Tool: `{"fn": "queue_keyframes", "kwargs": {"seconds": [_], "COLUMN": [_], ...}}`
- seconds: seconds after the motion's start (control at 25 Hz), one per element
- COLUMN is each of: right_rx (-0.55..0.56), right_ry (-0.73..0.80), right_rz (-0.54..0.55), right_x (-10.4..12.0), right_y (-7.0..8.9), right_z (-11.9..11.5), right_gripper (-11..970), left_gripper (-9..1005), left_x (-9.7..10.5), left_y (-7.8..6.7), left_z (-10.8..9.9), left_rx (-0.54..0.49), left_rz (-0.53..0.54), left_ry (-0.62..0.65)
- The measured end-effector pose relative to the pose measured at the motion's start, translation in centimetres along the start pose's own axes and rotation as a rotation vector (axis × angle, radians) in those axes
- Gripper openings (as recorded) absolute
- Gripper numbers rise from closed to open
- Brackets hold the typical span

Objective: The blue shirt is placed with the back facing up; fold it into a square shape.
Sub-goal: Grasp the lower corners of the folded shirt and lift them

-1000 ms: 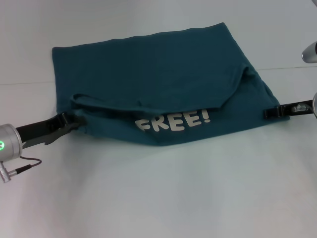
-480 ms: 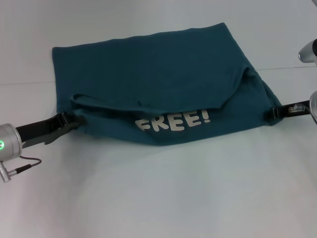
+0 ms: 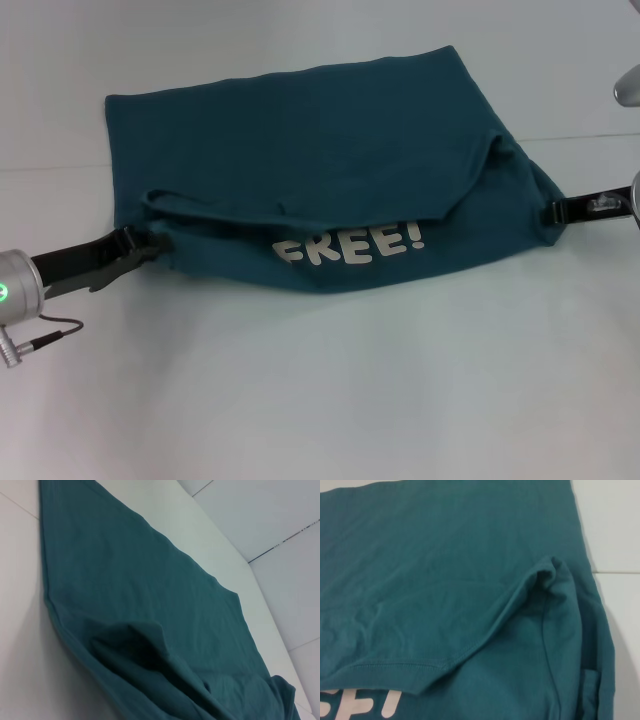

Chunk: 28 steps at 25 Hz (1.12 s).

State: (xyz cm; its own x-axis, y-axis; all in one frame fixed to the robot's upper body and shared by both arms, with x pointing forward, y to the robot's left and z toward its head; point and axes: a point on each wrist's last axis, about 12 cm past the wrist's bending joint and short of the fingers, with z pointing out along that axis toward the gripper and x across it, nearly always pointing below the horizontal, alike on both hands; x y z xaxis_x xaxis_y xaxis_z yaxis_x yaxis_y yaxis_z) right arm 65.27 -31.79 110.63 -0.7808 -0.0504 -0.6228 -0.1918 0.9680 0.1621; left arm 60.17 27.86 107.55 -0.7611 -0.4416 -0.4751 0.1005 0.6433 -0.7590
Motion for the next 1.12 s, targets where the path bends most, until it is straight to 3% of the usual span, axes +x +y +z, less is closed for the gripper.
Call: {"fn": "queue_keyframes", "kwargs": {"seconds": [0.2,0.36,0.48,0.64,0.8,1.12], "right_rx": [-0.035,-0.118,-0.183,-0.246,-0.323,-0.480], "right_ry": [0.038,0.132,0.208,0.300,0.392,0.520], "right_rz": [0.011,-0.001,-0.017,-0.029,-0.030,-0.041], "right_x": [-0.1,0.1,0.6,1.8,3.3,6.7], "right_y": [-0.1,0.0,0.0,-0.2,0.0,0.2], "right_z": [-0.7,-2.8,-5.1,-7.9,-9.5,-11.2], "right_gripper": [35,21,21,21,21,22], "left_gripper": [38,38,38,38,38,39], "left_x": [0.0,-0.4,-0.5,-1.0,-1.2,1.0], "left_y": [-0.3,-1.2,-1.9,-2.4,-2.3,-0.9], "left_z": [0.0,-0.7,-2.2,-5.1,-7.1,-10.3], "left_rx": [0.014,0.051,0.093,0.146,0.130,0.059], "left_rz": [0.011,0.089,0.157,0.162,0.146,0.126], "left_ry": [0.017,0.112,0.210,0.295,0.380,0.590]}}
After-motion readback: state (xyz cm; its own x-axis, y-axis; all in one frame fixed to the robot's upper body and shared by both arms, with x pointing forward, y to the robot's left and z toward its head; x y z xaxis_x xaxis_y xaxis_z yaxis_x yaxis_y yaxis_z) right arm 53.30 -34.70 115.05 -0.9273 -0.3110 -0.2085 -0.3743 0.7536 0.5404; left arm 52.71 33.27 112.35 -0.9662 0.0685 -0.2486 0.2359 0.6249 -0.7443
